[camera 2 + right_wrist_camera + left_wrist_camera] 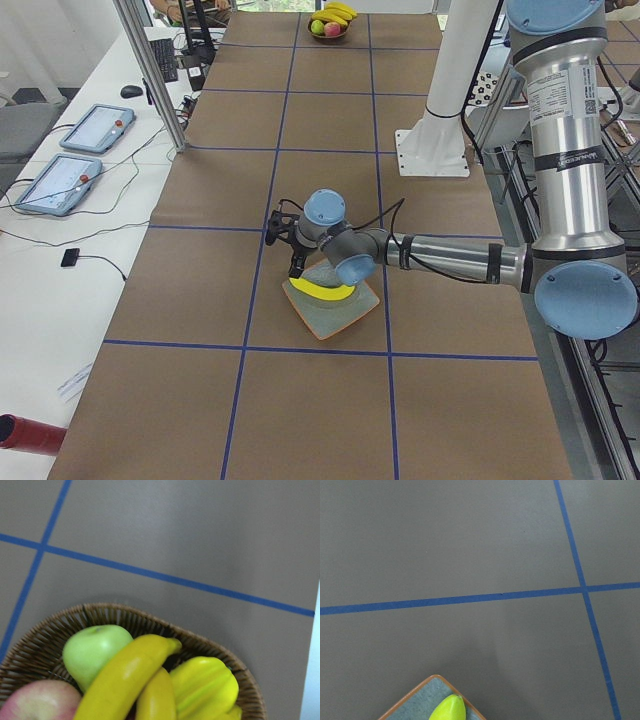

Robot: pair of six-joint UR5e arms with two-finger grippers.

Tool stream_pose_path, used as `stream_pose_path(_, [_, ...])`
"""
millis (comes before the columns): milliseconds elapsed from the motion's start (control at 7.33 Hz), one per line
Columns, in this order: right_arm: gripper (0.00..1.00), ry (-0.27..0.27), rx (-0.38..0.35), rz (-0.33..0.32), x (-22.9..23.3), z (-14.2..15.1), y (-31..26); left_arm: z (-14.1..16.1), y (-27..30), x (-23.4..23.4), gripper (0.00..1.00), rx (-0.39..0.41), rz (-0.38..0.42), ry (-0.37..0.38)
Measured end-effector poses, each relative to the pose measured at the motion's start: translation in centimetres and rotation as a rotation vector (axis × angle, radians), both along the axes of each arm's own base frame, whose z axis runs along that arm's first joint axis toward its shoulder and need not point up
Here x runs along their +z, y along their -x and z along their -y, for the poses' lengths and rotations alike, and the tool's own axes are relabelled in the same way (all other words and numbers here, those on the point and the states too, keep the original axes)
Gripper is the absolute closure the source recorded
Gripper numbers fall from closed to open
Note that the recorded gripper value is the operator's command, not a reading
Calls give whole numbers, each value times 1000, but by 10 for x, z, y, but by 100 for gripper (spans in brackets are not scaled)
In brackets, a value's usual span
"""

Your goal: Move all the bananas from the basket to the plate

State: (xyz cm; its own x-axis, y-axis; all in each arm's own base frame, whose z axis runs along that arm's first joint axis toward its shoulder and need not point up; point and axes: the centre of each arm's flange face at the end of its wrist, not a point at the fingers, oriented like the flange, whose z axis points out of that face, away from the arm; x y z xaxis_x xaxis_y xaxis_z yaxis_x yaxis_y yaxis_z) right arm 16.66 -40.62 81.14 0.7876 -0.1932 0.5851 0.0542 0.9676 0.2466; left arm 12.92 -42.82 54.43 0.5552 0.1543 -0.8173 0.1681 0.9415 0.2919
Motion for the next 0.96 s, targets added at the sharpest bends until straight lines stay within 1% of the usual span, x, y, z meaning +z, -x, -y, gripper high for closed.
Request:
stream_pose_path(273, [11, 80, 19, -6, 35, -26, -1, -1, 0, -1, 0, 2, -10, -23])
stream_pose_path(546, [13, 156, 85, 7, 47, -36, 1, -2, -1, -2, 0, 3, -14, -36])
stream_pose_path(955, [13, 199, 139, 12, 48, -37, 1, -1, -2, -3, 0, 4, -15, -41])
